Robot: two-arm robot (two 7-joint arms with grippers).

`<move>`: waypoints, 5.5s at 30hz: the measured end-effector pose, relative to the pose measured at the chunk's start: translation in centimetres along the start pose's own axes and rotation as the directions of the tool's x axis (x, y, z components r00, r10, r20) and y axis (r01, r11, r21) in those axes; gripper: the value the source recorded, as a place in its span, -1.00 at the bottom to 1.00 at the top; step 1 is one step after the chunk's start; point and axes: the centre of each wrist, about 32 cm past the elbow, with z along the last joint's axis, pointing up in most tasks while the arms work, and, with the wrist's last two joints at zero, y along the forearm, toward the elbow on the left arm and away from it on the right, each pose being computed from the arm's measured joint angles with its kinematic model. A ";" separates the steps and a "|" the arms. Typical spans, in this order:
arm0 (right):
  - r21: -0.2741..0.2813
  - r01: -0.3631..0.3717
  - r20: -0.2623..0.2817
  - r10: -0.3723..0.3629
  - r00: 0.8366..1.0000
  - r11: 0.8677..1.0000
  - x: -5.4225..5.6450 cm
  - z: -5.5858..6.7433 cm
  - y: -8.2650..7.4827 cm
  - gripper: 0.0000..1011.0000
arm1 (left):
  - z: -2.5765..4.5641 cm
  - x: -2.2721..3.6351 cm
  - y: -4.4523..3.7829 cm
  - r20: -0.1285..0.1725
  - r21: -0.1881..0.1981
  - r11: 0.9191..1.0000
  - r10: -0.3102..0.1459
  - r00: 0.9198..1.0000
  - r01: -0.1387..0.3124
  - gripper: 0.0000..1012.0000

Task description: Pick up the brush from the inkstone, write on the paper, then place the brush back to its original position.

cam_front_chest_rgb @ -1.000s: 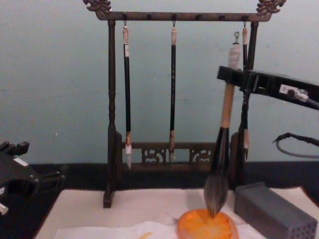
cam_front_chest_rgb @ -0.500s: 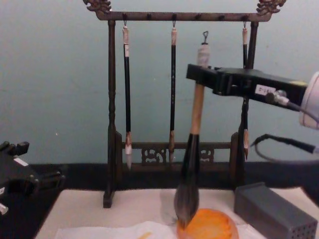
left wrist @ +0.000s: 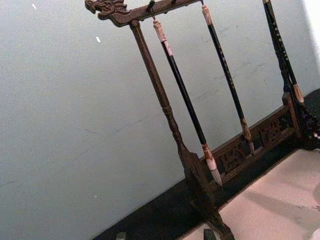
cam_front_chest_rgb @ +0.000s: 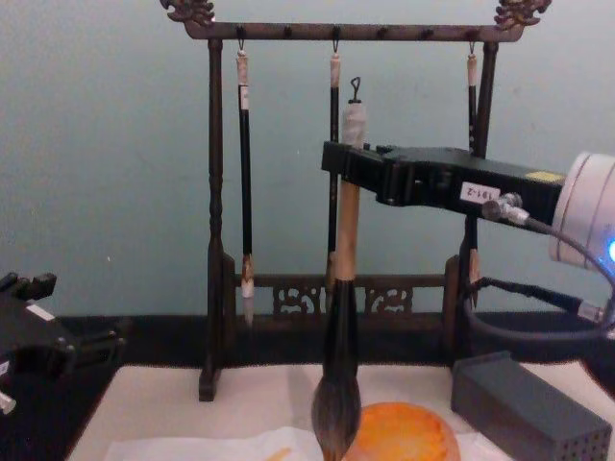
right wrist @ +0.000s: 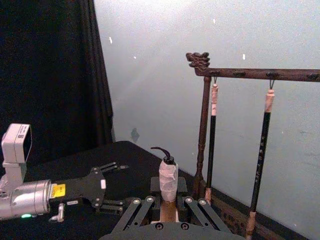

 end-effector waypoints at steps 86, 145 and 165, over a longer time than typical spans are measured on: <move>-0.063 -0.058 0.019 0.059 0.998 0.996 -0.3 -1.8 0.5 -0.63 | 0.00 0.00 0.00 0.000 0.000 1.000 0.000 1.000 0.000 0.98; -0.033 0.031 0.095 -0.028 0.995 0.999 0.5 -0.2 -0.6 -0.63 | 0.00 0.00 0.00 0.000 0.000 1.000 0.000 1.000 0.000 0.98; -0.004 0.094 0.051 -0.094 0.994 0.996 1.1 1.1 -0.8 -0.63 | 0.00 0.00 0.00 0.000 0.000 1.000 0.000 1.000 0.000 0.98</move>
